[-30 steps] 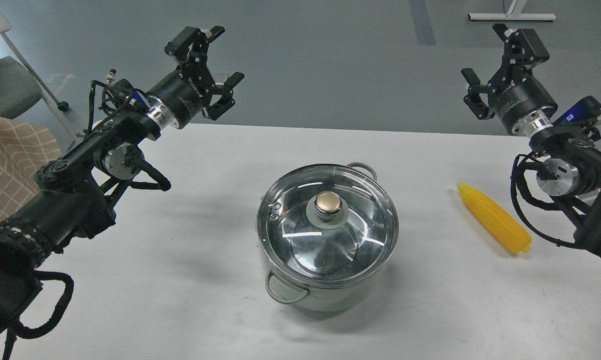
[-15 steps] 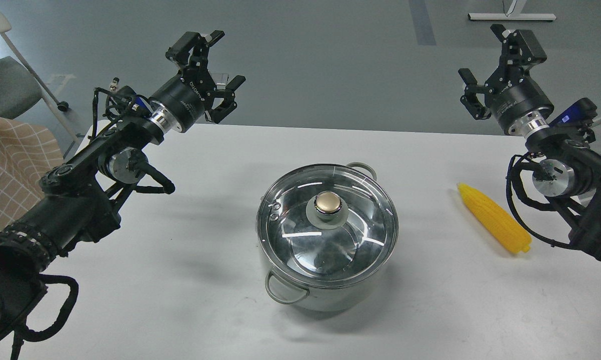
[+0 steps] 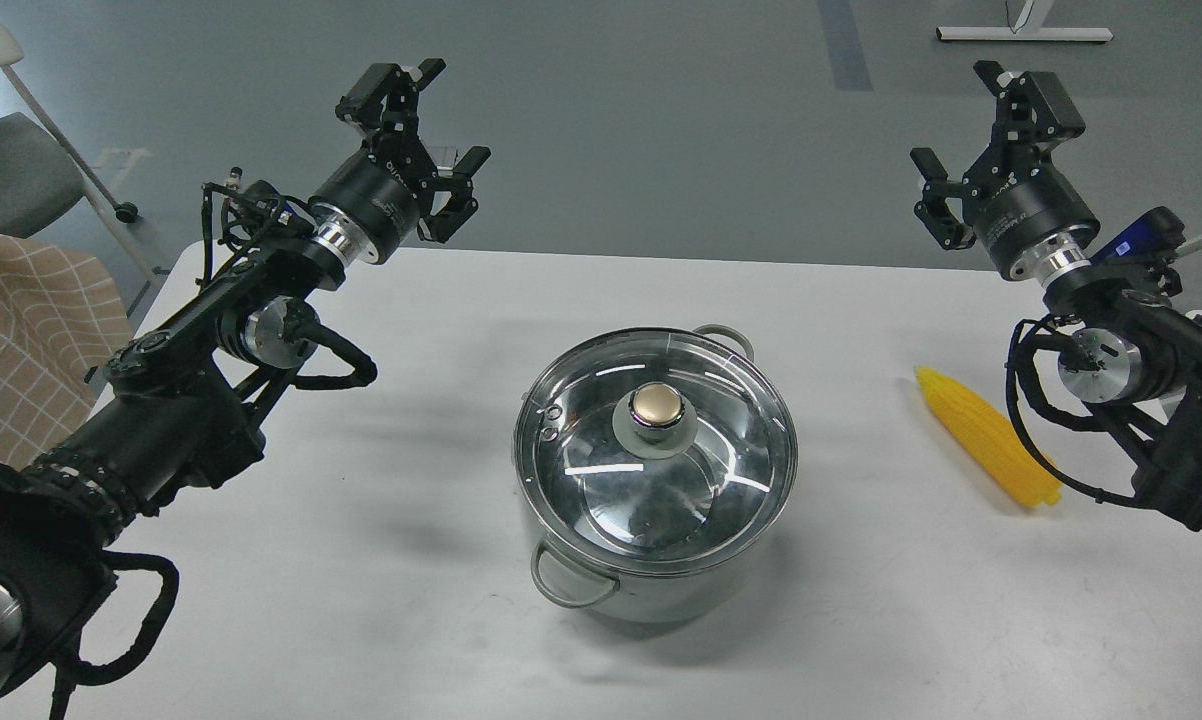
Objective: Open pot and put corn in
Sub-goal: 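Raise the left arm and swing the left gripper toward the pot lid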
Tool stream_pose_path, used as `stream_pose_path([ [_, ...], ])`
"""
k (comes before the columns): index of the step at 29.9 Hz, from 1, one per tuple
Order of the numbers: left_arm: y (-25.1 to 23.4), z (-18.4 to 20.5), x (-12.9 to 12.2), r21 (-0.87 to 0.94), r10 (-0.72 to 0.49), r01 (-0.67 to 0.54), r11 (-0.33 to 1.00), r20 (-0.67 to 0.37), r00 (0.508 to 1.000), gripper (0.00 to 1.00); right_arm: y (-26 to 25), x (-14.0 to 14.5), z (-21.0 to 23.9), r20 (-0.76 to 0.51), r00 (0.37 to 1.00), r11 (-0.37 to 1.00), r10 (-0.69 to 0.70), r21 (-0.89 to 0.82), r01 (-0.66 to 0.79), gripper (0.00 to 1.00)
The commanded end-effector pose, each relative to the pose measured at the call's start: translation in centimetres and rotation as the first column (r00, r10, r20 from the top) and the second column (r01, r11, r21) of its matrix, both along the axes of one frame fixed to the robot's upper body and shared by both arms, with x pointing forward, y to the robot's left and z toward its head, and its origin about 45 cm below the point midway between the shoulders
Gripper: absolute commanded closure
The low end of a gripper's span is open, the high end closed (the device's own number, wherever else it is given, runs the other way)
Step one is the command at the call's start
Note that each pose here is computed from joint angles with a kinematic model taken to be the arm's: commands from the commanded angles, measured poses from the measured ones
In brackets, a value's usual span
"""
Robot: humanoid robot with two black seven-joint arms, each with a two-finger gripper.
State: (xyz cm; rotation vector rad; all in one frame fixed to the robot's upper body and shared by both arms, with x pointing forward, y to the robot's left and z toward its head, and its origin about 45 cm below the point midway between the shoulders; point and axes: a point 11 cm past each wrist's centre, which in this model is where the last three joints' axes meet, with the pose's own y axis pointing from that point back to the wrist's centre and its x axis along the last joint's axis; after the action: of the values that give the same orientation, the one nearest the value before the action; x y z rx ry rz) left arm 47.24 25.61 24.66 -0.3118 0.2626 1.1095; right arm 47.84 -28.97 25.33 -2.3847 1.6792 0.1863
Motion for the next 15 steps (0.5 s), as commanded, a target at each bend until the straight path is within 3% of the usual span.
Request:
stream_pose_path([
  [1,0.67,0.11,-0.02,-0.014,0.019,-0.019,1.000,0.005,1.000,0.02,0.45,-0.01,0.43,0.009,1.000,1.000,0.016,0.000,-0.016,0.00],
  [15,0.95,0.31,-0.38,-0.047,0.028,-0.028,0.999,0.016,0.999,0.02,1.39,0.04,0.88,0.017,0.999,1.000,0.030,0.009,-0.030,0.00],
])
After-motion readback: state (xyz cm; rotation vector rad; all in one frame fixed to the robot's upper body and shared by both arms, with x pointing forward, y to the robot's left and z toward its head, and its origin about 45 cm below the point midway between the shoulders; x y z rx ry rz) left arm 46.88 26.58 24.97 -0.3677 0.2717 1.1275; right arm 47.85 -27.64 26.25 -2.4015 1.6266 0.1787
